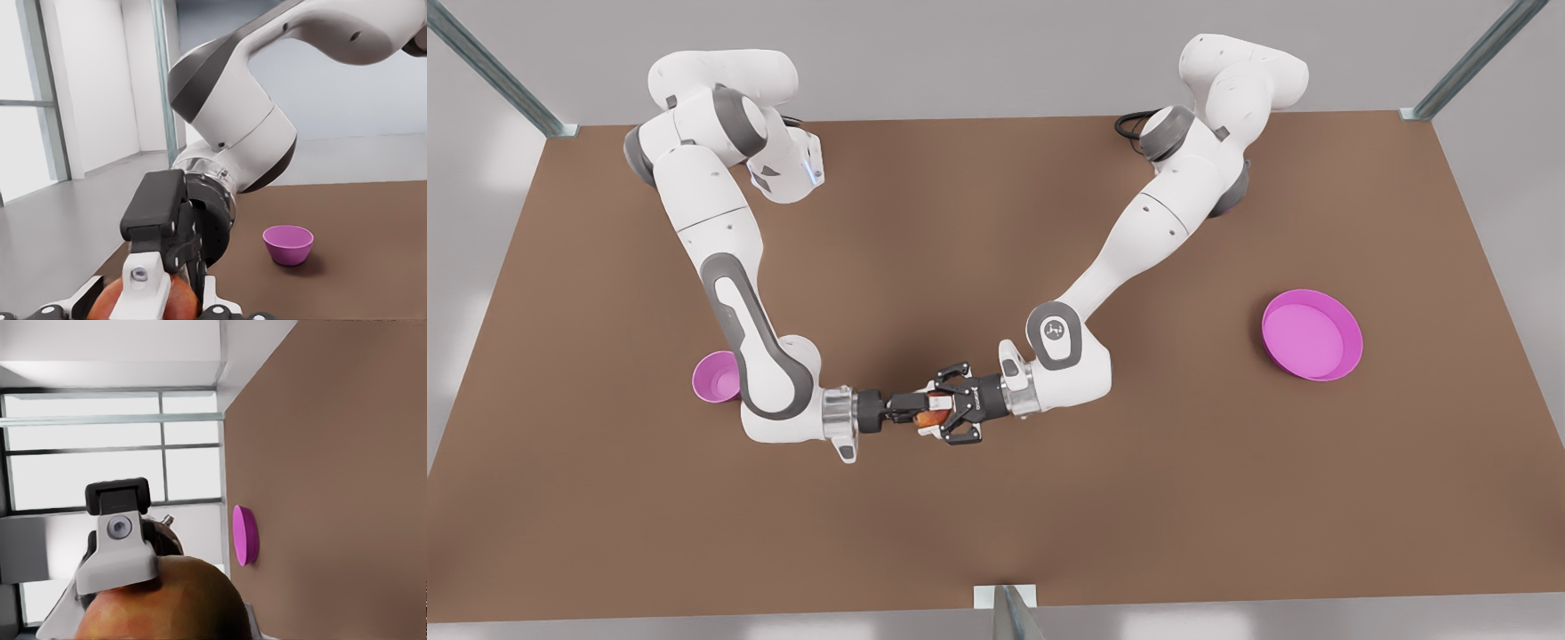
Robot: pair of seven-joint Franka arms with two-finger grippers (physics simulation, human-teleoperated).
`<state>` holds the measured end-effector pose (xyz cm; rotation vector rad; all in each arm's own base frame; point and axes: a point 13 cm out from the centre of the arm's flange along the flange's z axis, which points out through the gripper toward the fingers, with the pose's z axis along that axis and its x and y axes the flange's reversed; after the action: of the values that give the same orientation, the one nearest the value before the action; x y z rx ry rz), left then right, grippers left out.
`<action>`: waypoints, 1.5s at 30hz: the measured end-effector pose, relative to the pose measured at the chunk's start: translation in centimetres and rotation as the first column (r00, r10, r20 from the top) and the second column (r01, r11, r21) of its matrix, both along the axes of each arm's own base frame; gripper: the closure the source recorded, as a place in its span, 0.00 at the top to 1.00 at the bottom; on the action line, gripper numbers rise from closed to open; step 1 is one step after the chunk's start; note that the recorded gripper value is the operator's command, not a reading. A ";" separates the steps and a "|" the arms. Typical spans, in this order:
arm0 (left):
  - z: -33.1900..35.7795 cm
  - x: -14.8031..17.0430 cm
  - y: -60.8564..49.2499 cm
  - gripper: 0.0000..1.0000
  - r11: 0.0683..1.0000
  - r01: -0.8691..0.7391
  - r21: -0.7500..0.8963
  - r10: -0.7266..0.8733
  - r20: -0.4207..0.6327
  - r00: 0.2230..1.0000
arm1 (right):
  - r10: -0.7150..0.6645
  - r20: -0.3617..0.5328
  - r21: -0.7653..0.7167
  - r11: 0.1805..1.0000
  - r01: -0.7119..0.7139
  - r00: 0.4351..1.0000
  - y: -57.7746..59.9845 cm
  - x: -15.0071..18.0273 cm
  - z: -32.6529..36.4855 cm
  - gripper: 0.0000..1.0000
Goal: Use the left arm to pick up the apple from the plate, transfer it to the gripper of the right arm, and then use the right arm to place it into the bowl
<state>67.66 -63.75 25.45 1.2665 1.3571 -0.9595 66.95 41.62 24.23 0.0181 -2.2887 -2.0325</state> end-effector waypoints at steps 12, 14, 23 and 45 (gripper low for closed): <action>0.3 2.0 2.6 0.98 1.000 -0.023 0.011 0.023 0.018 1.000 | 0.001 0.046 -0.097 0.995 0.004 0.999 -6.2 1.0 -1.8 0.69; 0.2 3.8 9.0 0.96 0.995 -0.040 0.096 0.039 0.011 0.999 | 0.027 0.074 -0.157 0.988 -0.015 0.997 -8.4 1.0 -2.2 0.69; 19.3 2.8 45.4 1.00 0.457 -0.006 0.889 -0.140 0.078 0.987 | 0.255 0.198 -0.561 0.821 -0.104 0.946 -23.5 1.0 -1.3 0.68; 17.9 -4.2 58.5 1.00 0.185 -0.055 0.981 0.921 -0.154 0.357 | 0.409 -0.241 -0.926 0.173 -0.334 0.880 -45.0 -7.5 -7.5 0.66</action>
<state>63.43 -5.26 43.32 0.6896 3.1315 0.0067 59.40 -3.40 16.78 0.5188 -2.7433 -0.1505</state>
